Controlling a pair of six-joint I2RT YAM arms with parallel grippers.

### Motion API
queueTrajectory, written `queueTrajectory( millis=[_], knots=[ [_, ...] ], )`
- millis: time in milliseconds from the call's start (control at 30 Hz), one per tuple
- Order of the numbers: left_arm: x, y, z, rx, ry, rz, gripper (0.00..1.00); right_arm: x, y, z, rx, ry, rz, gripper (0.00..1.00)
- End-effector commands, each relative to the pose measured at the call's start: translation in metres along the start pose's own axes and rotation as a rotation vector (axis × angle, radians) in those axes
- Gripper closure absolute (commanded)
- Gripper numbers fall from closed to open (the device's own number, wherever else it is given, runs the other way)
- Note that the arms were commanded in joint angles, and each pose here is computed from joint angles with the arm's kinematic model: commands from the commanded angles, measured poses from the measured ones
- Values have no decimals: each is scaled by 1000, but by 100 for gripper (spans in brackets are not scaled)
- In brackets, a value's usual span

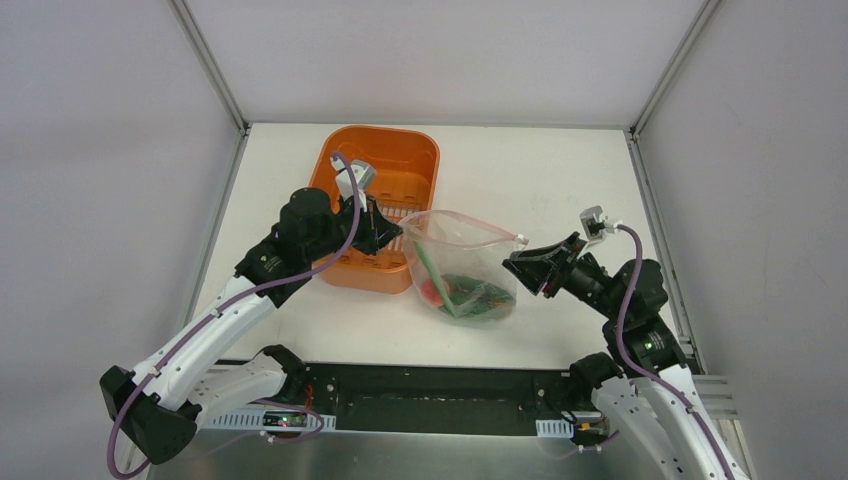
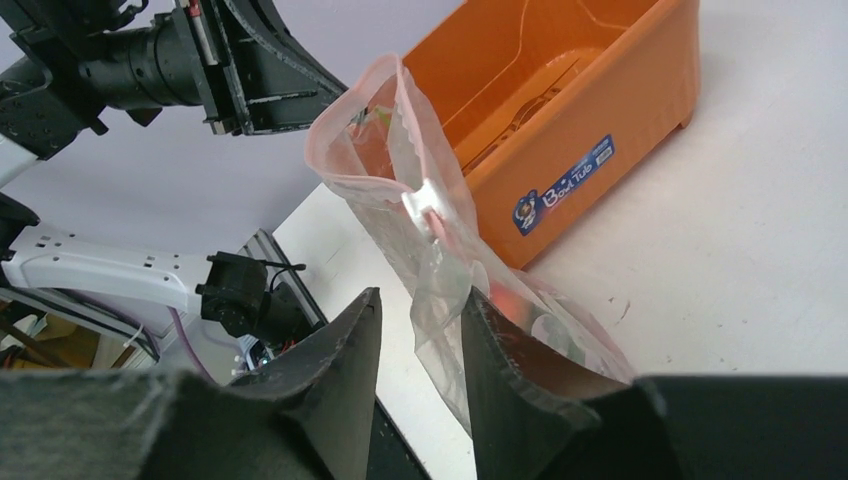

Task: Place the food in the zip-top bag and seal the zipper

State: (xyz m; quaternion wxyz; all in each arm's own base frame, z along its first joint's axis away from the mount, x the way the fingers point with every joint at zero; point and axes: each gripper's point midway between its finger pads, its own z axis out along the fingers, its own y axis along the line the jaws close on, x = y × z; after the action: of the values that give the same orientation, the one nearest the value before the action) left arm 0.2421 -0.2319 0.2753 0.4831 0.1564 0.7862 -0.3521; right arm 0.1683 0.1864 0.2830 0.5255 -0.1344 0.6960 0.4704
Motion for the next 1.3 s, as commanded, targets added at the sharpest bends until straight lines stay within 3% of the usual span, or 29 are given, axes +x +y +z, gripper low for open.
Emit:
queueTrajectory(
  millis=[0, 300, 433, 567, 667, 800, 867, 900, 967, 1000, 1133, 1267],
  knots=[
    [-8, -2, -5, 16, -38, 17, 100, -23, -4, 2, 25, -114, -78, 62],
    [-8, -3, -6, 20, -34, 27, 100, -29, -23, 7, 103, -146, -123, 56],
    [-7, -1, -5, 7, -27, 23, 100, -20, -18, 11, 57, -79, -139, 54],
    [-5, 2, -5, -1, -23, 24, 100, -12, -9, 14, -8, -31, -148, 70],
    [-6, 2, -5, -3, -23, 22, 100, -11, -4, 14, -42, -34, -148, 88],
    [-6, 4, -5, -12, -19, 17, 100, -15, -3, 9, -33, -77, -153, 100],
    [-7, 4, -6, -17, -21, 13, 100, -17, -3, 7, -28, -91, -154, 100],
    [-9, 3, -8, -18, -25, 12, 90, -17, -2, 6, -28, -93, -155, 100],
    [-16, -1, -12, -11, -37, 14, 59, -17, -2, 6, -24, -90, -150, 100],
    [-22, -6, -16, 3, -48, 23, 52, -17, -3, 6, -20, -87, -146, 100],
    [-46, -19, -31, 13, -83, 98, 43, -13, -1, 8, -31, -59, -129, 100],
    [-57, -49, -32, 73, -70, 243, 39, -12, -4, 12, -19, -39, -101, 100]
  ],
)
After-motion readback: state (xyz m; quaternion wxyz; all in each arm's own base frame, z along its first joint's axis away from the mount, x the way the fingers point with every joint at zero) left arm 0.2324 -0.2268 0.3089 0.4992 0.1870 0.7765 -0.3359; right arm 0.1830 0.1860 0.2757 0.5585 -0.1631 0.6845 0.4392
